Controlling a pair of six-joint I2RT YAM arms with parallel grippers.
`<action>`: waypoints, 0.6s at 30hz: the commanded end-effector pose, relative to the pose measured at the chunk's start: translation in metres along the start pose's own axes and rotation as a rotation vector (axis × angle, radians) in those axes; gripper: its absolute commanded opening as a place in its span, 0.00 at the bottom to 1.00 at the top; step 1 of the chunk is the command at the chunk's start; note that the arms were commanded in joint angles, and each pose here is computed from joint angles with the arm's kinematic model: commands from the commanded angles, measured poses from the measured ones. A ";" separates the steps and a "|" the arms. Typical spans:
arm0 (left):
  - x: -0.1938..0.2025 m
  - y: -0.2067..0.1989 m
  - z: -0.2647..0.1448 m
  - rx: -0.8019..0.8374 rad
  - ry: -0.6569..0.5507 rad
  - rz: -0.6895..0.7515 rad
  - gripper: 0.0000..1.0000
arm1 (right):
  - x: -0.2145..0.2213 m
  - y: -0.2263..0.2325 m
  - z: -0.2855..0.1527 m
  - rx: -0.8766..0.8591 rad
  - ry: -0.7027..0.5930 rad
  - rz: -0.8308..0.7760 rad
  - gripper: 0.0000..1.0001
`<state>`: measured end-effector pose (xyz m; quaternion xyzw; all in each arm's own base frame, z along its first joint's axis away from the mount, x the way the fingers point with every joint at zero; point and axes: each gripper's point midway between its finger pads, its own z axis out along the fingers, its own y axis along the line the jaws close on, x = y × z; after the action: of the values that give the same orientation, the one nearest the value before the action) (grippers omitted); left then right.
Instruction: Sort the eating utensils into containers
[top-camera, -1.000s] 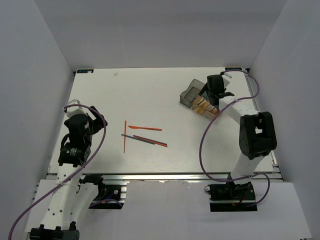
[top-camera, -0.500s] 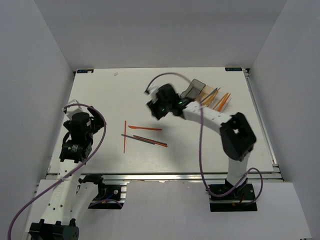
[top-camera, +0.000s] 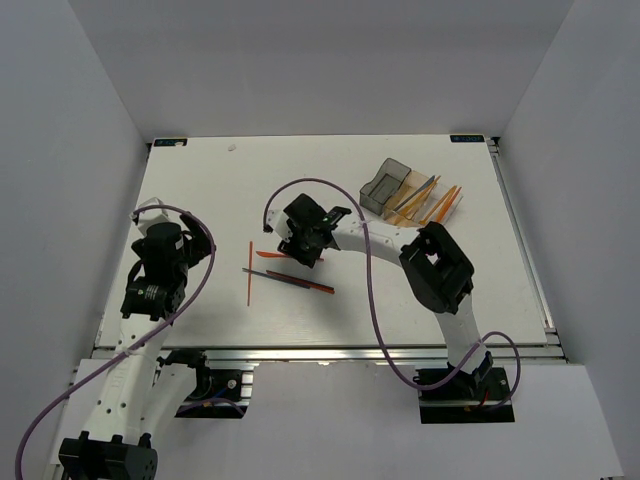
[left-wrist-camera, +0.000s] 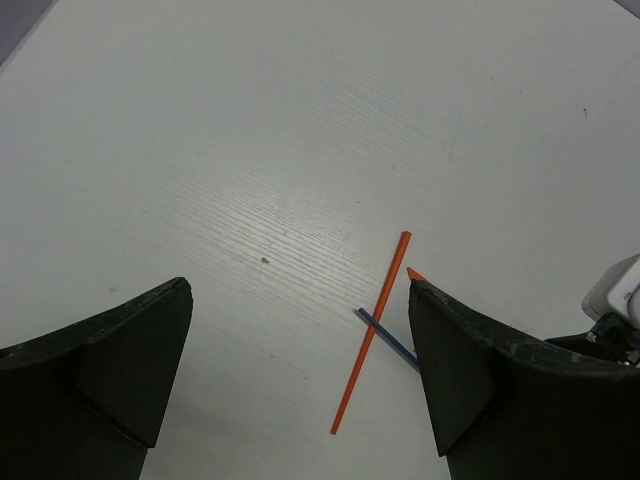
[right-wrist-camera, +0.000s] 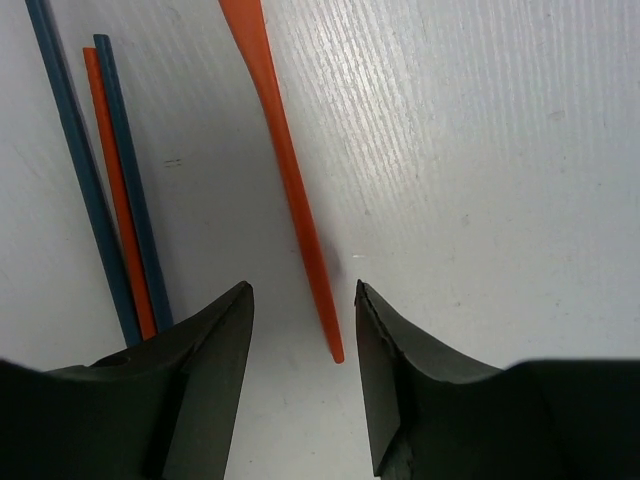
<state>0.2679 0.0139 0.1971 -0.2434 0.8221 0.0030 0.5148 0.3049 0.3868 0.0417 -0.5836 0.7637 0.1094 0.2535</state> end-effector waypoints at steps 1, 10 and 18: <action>-0.005 -0.007 -0.002 0.038 -0.014 0.004 0.98 | -0.001 -0.005 -0.002 0.009 0.015 -0.047 0.51; -0.004 -0.008 -0.002 0.044 -0.012 0.005 0.98 | 0.018 -0.003 0.020 -0.098 0.095 -0.028 0.45; -0.003 -0.010 -0.002 0.054 -0.008 0.009 0.98 | 0.050 0.001 0.041 -0.134 0.166 0.014 0.23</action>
<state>0.2693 0.0094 0.1980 -0.2339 0.8243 -0.0074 0.5156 0.3194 0.3901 0.0210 -0.5962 0.7615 0.1345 0.2158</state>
